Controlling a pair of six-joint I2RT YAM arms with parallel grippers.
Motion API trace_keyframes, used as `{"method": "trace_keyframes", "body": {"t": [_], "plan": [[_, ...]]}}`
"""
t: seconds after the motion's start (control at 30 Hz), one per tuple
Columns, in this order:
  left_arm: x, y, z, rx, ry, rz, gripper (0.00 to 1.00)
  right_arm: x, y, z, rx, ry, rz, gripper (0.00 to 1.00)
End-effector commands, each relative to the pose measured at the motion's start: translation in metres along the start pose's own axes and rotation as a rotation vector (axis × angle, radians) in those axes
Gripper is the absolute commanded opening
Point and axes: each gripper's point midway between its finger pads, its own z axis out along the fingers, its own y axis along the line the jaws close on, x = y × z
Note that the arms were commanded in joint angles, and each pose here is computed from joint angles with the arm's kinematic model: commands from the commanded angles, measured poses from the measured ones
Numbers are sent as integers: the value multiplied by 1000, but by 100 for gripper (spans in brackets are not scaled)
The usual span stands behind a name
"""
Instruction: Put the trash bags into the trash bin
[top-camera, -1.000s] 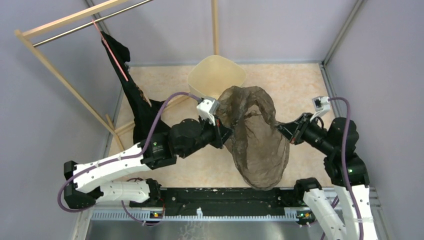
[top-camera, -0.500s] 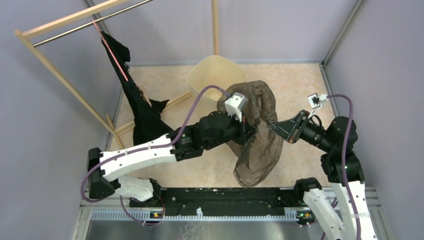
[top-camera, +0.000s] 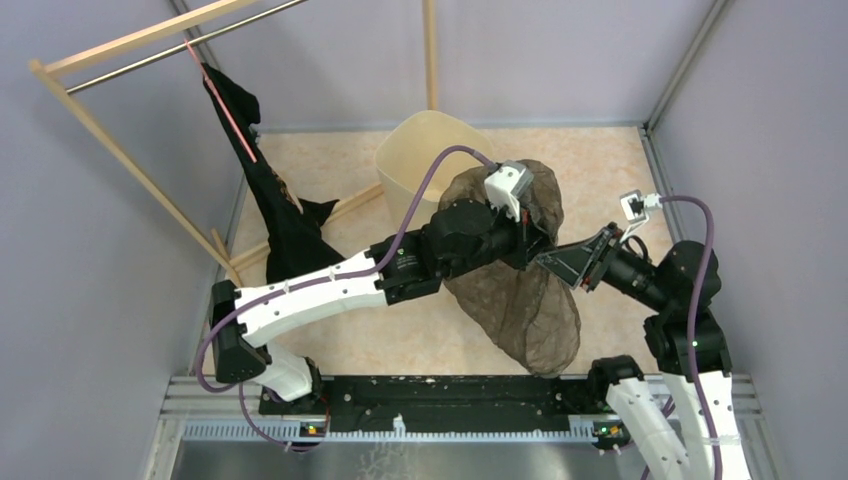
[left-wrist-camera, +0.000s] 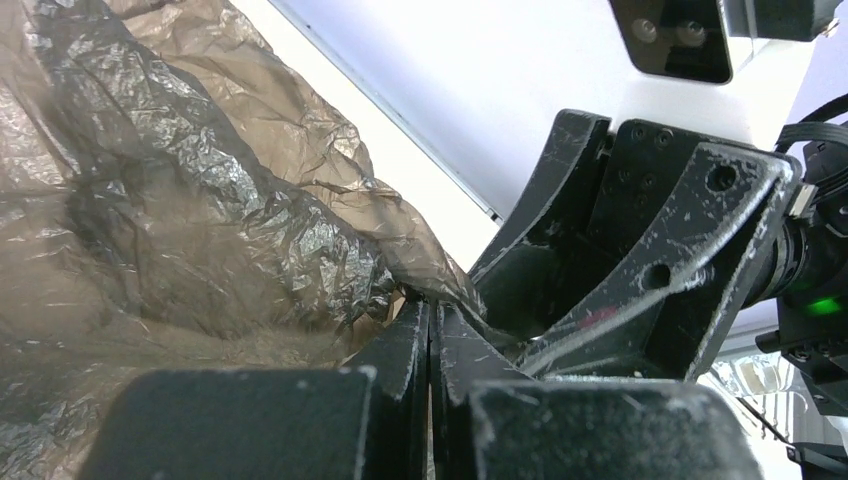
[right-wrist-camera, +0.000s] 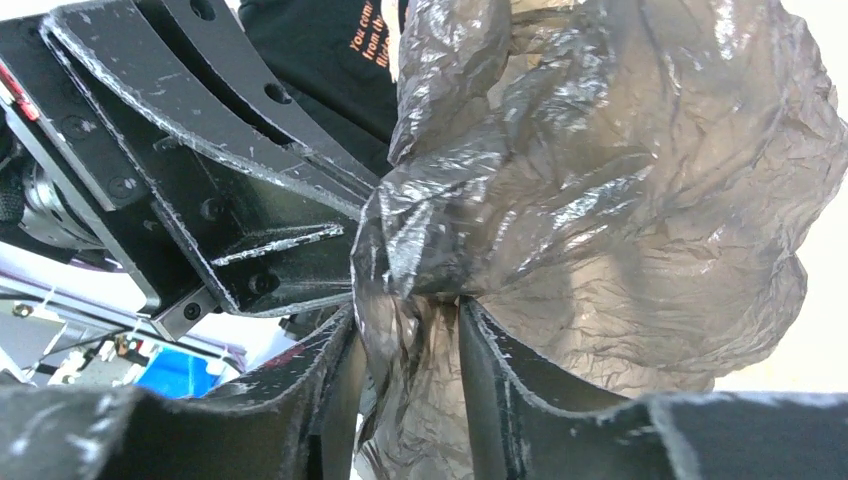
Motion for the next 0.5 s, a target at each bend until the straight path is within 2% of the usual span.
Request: {"method": "trace_keyframes", "body": {"t": [0.0, 0.13, 0.33, 0.4, 0.47], "plan": [[-21, -20, 5, 64, -56, -7, 0, -6, 5, -2, -6, -23, -57, 43], [-24, -24, 5, 77, -59, -11, 0, -9, -3, -6, 63, -33, -89, 52], [-27, -34, 10, 119, -59, -17, 0, -12, -4, -5, 70, -45, -93, 55], [-25, -39, 14, 140, -47, -19, 0, -13, -4, -4, 65, -52, -82, 52], [-27, -43, 15, 156, -45, -22, 0, -14, -8, -4, 87, -64, -77, 38]]}}
